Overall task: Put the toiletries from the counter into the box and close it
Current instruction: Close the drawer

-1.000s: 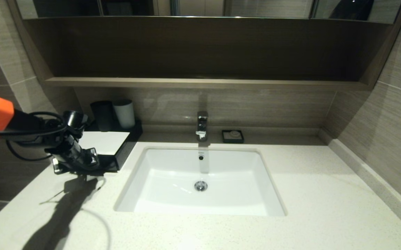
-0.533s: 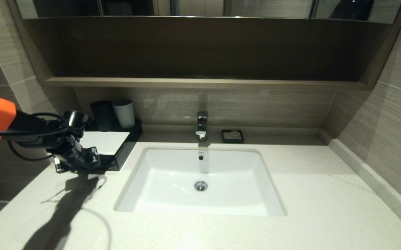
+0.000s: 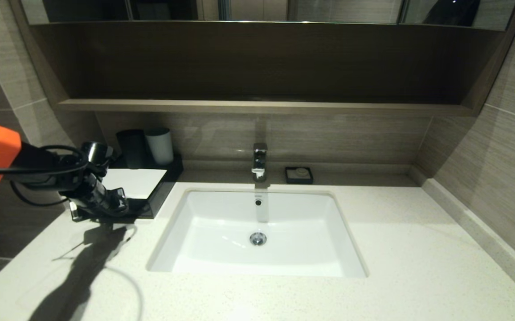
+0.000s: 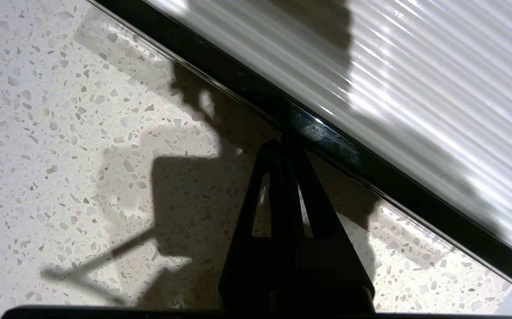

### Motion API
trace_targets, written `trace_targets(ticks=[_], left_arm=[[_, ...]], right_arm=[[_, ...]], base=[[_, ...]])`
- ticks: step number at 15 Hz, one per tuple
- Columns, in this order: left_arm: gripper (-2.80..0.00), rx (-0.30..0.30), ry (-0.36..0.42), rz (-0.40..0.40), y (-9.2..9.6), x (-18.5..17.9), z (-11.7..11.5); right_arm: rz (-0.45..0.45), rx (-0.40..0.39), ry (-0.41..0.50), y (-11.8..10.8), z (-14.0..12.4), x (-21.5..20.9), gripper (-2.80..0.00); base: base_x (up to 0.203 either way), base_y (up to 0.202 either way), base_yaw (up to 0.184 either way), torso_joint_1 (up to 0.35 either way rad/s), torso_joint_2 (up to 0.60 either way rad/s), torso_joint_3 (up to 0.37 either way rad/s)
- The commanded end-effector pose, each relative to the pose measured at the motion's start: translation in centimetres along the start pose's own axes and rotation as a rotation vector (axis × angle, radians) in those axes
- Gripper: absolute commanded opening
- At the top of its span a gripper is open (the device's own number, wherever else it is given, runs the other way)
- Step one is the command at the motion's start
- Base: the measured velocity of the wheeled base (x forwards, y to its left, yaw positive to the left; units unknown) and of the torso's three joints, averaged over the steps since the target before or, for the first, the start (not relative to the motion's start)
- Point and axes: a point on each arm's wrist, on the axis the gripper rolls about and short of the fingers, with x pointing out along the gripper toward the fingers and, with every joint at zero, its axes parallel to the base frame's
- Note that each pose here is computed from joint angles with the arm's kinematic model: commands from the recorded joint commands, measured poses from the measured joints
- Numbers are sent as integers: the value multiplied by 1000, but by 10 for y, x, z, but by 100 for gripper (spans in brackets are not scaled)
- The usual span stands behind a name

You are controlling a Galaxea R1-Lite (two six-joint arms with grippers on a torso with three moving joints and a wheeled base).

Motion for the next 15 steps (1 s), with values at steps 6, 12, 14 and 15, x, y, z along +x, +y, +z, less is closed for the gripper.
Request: trace_targets(ticks=[6,12,14,15], left_arm=[[-280,7,5,10,2,-6,-1],[-280,20,14,17,8,-27,0],[-280,11,-14,10,14,-48,4],[-280,3,-36,5,17,-61,6]], right_arm=[[0,0,0,0,0,0,-280],[0,1,1,0,0,0,-280],[0,0,1,0,0,0,-280],[0,0,1,0,0,0,-280]], base=[[0,0,0,0,0,0],[0,0,0,0,0,0],[0,0,0,0,0,0],[0,0,0,0,0,0]])
